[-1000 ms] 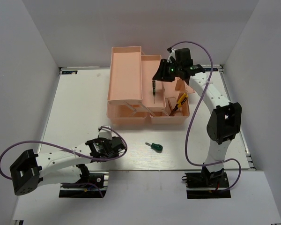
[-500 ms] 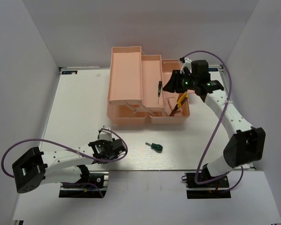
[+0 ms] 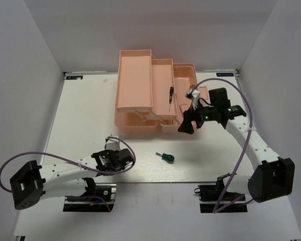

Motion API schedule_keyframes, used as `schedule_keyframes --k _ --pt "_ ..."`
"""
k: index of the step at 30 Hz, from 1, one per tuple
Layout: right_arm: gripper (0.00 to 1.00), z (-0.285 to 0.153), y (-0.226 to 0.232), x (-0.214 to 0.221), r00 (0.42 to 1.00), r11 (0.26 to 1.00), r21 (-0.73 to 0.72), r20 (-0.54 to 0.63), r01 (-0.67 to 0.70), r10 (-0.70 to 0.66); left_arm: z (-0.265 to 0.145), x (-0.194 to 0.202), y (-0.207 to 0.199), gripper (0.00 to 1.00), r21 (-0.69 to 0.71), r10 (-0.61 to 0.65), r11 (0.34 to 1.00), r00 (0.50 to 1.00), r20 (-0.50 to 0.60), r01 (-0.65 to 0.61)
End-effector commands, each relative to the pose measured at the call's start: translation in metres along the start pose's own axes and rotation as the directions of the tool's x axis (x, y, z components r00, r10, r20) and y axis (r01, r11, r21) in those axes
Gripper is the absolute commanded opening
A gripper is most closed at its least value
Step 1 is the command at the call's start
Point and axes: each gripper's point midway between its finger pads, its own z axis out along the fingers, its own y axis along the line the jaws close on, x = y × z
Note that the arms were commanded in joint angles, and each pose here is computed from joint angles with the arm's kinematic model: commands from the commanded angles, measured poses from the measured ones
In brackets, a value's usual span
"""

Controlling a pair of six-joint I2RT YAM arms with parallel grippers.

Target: Sort the tools into containers

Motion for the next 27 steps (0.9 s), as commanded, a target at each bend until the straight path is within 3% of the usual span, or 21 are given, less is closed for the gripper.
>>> schedule_keyframes --k 1,3,7,8,10,11,13,19,21,23,24,27 --pt "0.90 -0.010 0.041 0.035 0.974 0.951 -0.219 -0.024 0.217 -0.227 -0.028 -0.031 -0.039 0.00 0.166 0.005 0.986 0.998 0.057 -0.015" --pt "0.86 -0.007 0.046 0.053 0.969 0.942 -0.250 -0.046 0.225 -0.244 -0.045 -0.047 -0.058 0.00 0.268 0.078 0.958 0.992 0.101 -0.102" --pt "0.66 -0.002 0.045 0.070 0.962 0.938 -0.249 -0.064 0.242 -0.266 -0.098 -0.087 -0.117 0.00 0.506 0.134 0.828 0.961 0.242 -0.243" --pt "0.51 0.000 0.045 0.075 0.961 0.937 -0.252 -0.068 0.242 -0.267 -0.110 -0.088 -0.129 0.00 0.559 0.155 0.781 0.954 0.257 -0.278" --pt "0.32 0.003 0.044 0.079 0.960 0.936 -0.251 -0.071 0.247 -0.272 -0.132 -0.106 -0.147 0.00 0.601 0.177 0.715 0.924 0.338 -0.357" --pt "0.13 0.004 0.045 0.087 0.962 0.939 -0.257 -0.085 0.229 -0.258 -0.143 -0.114 -0.158 0.00 0.628 0.165 0.681 0.914 0.370 -0.377" --pt "0.00 0.006 0.047 0.093 0.962 0.937 -0.264 -0.085 0.228 -0.258 -0.162 -0.138 -0.171 0.00 0.628 0.150 0.651 0.883 0.444 -0.427" --pt "0.00 0.008 0.050 0.109 0.961 0.940 -0.258 -0.104 0.223 -0.256 -0.199 -0.199 -0.224 0.00 0.600 0.080 0.616 0.798 0.597 -0.510" --pt "0.00 0.006 0.049 0.112 0.960 0.943 -0.247 -0.111 0.224 -0.258 -0.196 -0.211 -0.240 0.00 0.595 0.070 0.627 0.798 0.599 -0.502" --pt "0.02 0.004 0.048 0.112 0.960 0.944 -0.238 -0.108 0.229 -0.260 -0.190 -0.233 -0.241 0.00 0.540 0.039 0.706 0.785 0.618 -0.459" --pt "0.08 0.004 0.049 0.113 0.959 0.944 -0.236 -0.109 0.232 -0.263 -0.182 -0.248 -0.237 0.00 0.492 0.017 0.764 0.775 0.631 -0.418" --pt "0.17 0.004 0.047 0.111 0.960 0.949 -0.213 -0.102 0.234 -0.260 -0.160 -0.269 -0.245 0.00 0.388 0.028 0.848 0.762 0.648 -0.361"
